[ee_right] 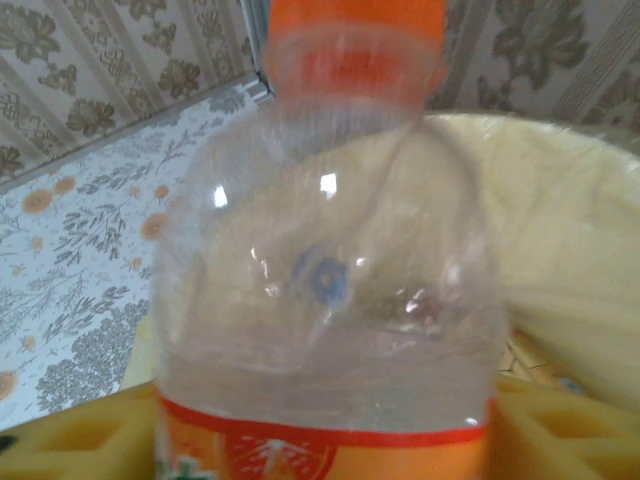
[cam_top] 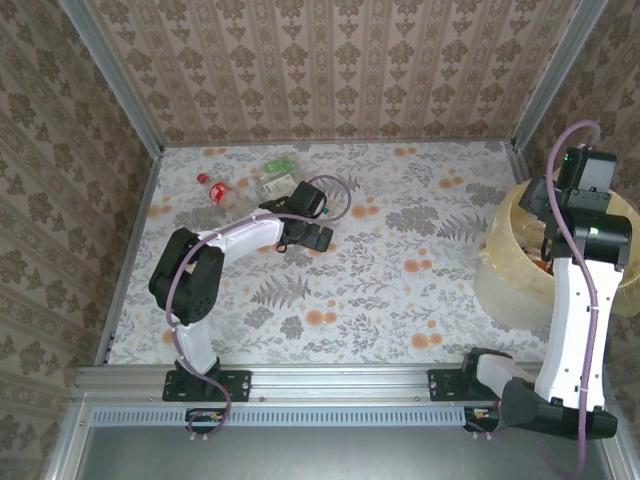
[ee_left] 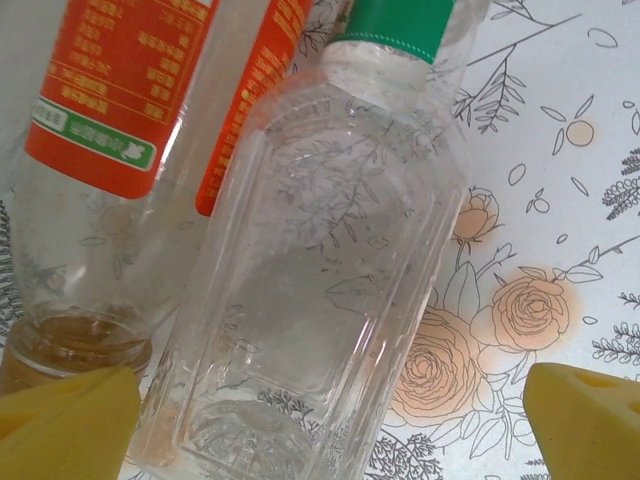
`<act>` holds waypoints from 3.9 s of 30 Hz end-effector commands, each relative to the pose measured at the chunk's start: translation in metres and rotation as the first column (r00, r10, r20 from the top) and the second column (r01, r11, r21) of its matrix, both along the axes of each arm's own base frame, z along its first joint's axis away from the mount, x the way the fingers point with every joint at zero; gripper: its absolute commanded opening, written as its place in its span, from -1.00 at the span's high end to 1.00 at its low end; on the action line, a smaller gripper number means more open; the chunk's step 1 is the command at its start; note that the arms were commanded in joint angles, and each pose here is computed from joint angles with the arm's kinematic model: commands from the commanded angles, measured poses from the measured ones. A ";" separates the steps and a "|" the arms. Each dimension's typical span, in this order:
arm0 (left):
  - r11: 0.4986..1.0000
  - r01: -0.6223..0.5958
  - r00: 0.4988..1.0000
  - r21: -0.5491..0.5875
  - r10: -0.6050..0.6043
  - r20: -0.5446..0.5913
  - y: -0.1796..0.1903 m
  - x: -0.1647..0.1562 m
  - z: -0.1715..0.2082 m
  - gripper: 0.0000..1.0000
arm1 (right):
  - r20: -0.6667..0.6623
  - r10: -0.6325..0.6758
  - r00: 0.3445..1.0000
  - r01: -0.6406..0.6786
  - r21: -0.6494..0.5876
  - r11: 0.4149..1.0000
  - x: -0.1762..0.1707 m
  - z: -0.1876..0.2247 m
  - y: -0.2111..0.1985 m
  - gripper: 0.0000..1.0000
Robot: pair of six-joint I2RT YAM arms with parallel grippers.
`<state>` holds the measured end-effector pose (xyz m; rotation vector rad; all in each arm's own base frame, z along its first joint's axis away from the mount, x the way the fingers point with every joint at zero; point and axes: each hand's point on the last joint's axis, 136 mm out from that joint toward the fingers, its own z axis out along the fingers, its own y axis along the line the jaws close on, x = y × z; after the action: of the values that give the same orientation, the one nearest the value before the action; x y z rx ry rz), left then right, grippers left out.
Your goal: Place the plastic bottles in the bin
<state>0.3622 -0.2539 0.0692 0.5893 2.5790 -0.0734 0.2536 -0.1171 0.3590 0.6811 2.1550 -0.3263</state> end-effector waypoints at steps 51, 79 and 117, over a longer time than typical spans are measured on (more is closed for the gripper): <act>0.995 0.007 1.000 0.100 -0.006 -0.011 -0.011 0.006 -0.030 -0.47 | 0.354 0.642 0.680 -0.722 0.172 0.670 0.079 0.004 0.221 -1.00; 0.945 0.134 0.960 -0.297 -0.049 0.276 -0.029 -0.019 0.114 0.28 | 0.358 0.581 0.731 -0.680 0.317 0.661 0.109 -0.025 0.241 -1.00; 0.786 0.440 0.849 -0.433 -0.208 0.486 -0.061 -0.071 0.205 0.33 | 0.486 0.752 0.445 -0.820 0.559 0.124 0.125 -0.060 0.402 -0.69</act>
<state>0.2927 -0.3099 0.2583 0.7295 1.9481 -0.6651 0.3809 0.2768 0.2943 -0.1686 2.1777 1.2249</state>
